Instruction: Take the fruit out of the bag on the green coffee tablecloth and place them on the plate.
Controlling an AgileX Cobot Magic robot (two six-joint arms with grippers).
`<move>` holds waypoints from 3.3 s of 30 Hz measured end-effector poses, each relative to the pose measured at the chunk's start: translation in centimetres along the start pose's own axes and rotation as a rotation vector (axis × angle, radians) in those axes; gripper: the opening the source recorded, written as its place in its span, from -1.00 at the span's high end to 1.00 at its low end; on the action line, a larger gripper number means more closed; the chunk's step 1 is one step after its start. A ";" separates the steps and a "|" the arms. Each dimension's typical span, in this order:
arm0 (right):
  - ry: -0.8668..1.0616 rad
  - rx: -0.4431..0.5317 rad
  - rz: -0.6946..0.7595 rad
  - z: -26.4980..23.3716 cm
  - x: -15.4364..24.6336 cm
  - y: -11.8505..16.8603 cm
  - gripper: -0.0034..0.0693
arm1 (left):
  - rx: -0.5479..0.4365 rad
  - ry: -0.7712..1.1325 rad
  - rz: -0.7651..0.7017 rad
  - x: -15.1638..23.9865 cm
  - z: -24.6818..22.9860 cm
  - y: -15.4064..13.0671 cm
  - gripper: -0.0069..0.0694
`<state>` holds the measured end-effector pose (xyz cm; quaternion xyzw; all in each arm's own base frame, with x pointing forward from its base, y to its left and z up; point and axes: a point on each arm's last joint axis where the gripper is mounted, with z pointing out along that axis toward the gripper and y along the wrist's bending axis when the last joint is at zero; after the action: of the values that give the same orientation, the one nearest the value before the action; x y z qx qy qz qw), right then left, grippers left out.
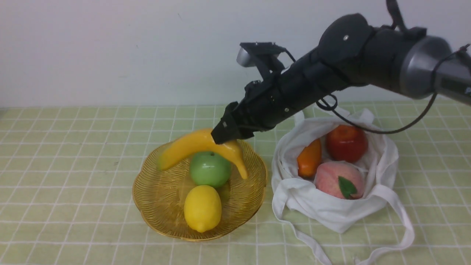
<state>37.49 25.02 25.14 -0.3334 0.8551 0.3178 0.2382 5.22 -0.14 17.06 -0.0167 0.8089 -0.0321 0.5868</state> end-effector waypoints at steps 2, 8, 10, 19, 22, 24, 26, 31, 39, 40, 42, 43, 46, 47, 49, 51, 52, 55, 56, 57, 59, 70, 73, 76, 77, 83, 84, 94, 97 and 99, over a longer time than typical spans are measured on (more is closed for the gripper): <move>0.016 -0.001 0.010 0.7 0.3 -0.4 0.15 | 0.000 0.000 0.000 0.0 0.0 0.0 0.84; 0.040 0.002 0.008 1.6 0.8 -1.0 -0.48 | 0.000 0.000 0.000 0.0 0.0 0.0 0.84; 0.045 0.008 0.001 1.6 0.9 -1.0 -0.70 | 0.000 0.000 0.000 0.0 0.0 0.0 0.84; 0.180 0.055 -0.187 -2.2 -1.6 0.4 -0.97 | 0.000 0.000 0.000 0.0 0.0 0.0 0.84; 0.155 0.129 -0.179 -4.6 -3.5 1.1 -0.88 | 0.000 0.000 0.000 0.0 0.0 0.0 0.84; 0.083 0.243 -0.084 -7.6 -5.2 2.0 -0.69 | 0.000 0.000 0.000 0.0 0.0 0.0 0.84; 0.044 0.320 -0.031 -9.9 -5.7 2.6 -0.50 | 0.000 0.000 0.000 0.0 0.0 0.0 0.84; -0.014 0.409 -0.007 -14.1 -5.6 4.4 -0.04 | 0.000 0.000 0.000 0.0 0.0 0.0 0.84; -0.097 0.434 -0.028 -23.1 0.0 10.3 0.85 | 0.000 0.000 0.000 0.0 0.0 0.0 0.84; -0.095 0.437 -0.028 -24.1 1.4 11.0 0.90 | 0.000 0.000 0.000 0.0 0.0 0.0 0.84; -0.090 0.442 -0.029 -25.1 3.5 11.7 0.93 | 0.000 0.000 0.000 0.0 0.0 0.0 0.84; -0.083 0.446 -0.028 -25.6 5.1 12.1 0.94 | 0.000 0.000 0.000 0.0 0.0 0.0 0.84; -0.059 0.457 -0.025 -26.4 8.9 12.7 0.94 | 0.000 0.000 0.000 0.0 0.0 0.0 0.84; -0.048 0.459 -0.023 -26.5 10.5 12.9 0.94 | 0.000 0.000 0.000 0.0 0.0 0.0 0.84; -0.037 0.460 -0.018 -26.5 13.0 13.1 0.94 | 0.000 0.000 0.000 0.0 0.0 0.0 0.84; -0.071 0.465 -0.021 -25.9 16.2 12.9 0.94 | 0.000 0.000 0.000 0.0 0.0 0.0 0.84; -0.102 0.468 -0.025 -25.4 17.3 12.7 0.94 | 0.000 0.000 0.000 0.0 0.0 0.0 0.84; -0.174 0.478 -0.032 -24.0 19.5 11.9 0.94 | 0.000 0.000 0.000 0.0 0.0 0.0 0.84; -0.203 0.483 -0.036 -23.6 19.8 11.6 0.94 | 0.000 0.000 0.000 0.0 0.0 0.0 0.84; -0.234 0.491 -0.037 -22.4 20.9 10.8 0.94 | 0.000 0.000 0.000 0.0 0.0 0.0 0.84; -0.305 0.506 -0.056 -21.2 21.5 10.0 0.94 | 0.000 0.000 0.000 0.0 0.0 0.0 0.84; -0.433 0.527 -0.085 -20.2 21.6 9.1 0.94 | 0.000 0.000 0.000 0.0 0.0 0.0 0.84; -0.432 0.527 -0.084 -20.2 21.7 9.1 0.94 | 0.000 0.000 0.000 0.0 0.0 0.0 0.84; -0.430 0.527 -0.084 -20.2 21.7 9.1 0.94 | 0.000 0.000 0.000 0.0 0.0 0.0 0.84; -0.430 0.527 -0.084 -20.2 21.7 9.1 0.94 | 0.000 0.000 0.000 0.0 0.0 0.0 0.84; -0.414 0.525 -0.080 -20.2 21.8 9.1 0.94 | 0.000 0.000 0.000 0.0 0.0 0.0 0.84; -0.410 0.525 -0.079 -20.2 21.8 9.1 0.94 | 0.000 0.000 0.000 0.0 0.0 0.0 0.84; -0.514 0.546 -0.092 -20.9 24.5 9.5 0.94 | 0.000 0.000 0.000 0.0 0.0 0.0 0.84; -0.648 0.592 -0.082 -21.4 27.3 9.4 0.94 | 0.000 0.000 0.000 0.0 0.0 0.0 0.84; -0.744 0.651 -0.071 -21.4 29.6 9.0 0.94 | 0.000 0.000 0.000 0.0 0.0 0.0 0.84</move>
<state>7.16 2.81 24.97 -0.1345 0.7551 0.1233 0.6297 5.22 -0.14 17.06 -0.0167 0.8089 -0.0321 0.5868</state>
